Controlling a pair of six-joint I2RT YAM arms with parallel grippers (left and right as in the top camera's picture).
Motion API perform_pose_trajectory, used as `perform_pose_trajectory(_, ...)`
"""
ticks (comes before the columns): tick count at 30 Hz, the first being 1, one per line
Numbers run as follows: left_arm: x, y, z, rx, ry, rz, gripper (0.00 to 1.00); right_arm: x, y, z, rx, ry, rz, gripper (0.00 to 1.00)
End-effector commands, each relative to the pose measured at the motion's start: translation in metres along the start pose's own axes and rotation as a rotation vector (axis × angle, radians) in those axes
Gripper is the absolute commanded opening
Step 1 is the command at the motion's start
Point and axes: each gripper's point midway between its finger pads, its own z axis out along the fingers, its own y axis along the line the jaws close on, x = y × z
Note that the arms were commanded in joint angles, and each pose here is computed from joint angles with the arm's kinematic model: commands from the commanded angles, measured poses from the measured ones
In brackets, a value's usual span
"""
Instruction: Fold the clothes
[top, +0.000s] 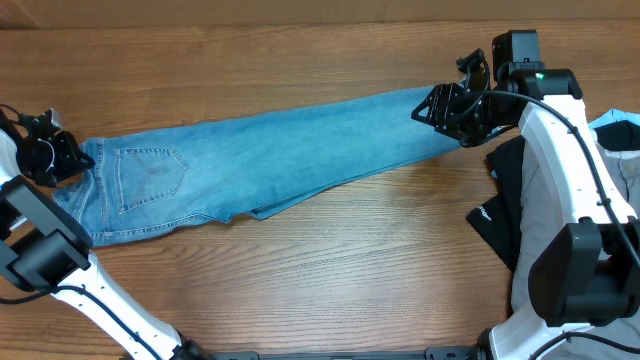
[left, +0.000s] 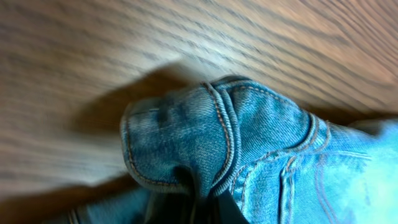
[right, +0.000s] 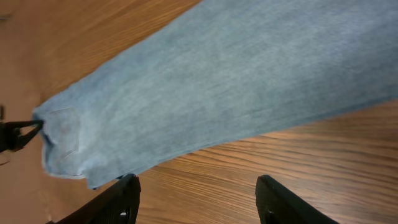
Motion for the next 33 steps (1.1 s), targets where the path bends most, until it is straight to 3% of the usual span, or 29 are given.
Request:
perform_pose_trajectory(1, -0.010, -0.012, -0.027, 0.053, -0.030, -0.030, 0.04, -0.005, -0.006, -0.009, 0.067, -0.036, -0.009, 0.63)
perform_pose_trajectory(11, 0.009, -0.028, -0.076, 0.071, 0.054, -0.129, 0.04, 0.017, -0.056, 0.019, 0.221, 0.015, 0.140, 0.59)
perform_pose_trajectory(21, 0.034, -0.039, -0.097, 0.061, 0.153, -0.178, 0.04, 0.031, -0.085, 0.095, 0.134, 0.002, 0.170, 0.48)
perform_pose_trajectory(27, 0.032, -0.045, -0.117, 0.049, 0.106, -0.161, 0.04, 0.040, -0.102, 0.117, 0.148, 0.037, 0.206, 0.48)
perform_pose_trajectory(30, 0.032, -0.048, -0.133, 0.033, 0.070, -0.151, 0.04, 0.037, -0.107, 0.126, 0.146, 0.032, 0.204, 0.59)
perform_pose_trajectory(33, 0.033, -0.051, -0.149, -0.001, 0.035, -0.148, 0.04, 0.034, -0.111, 0.133, 0.144, 0.023, 0.212, 0.60)
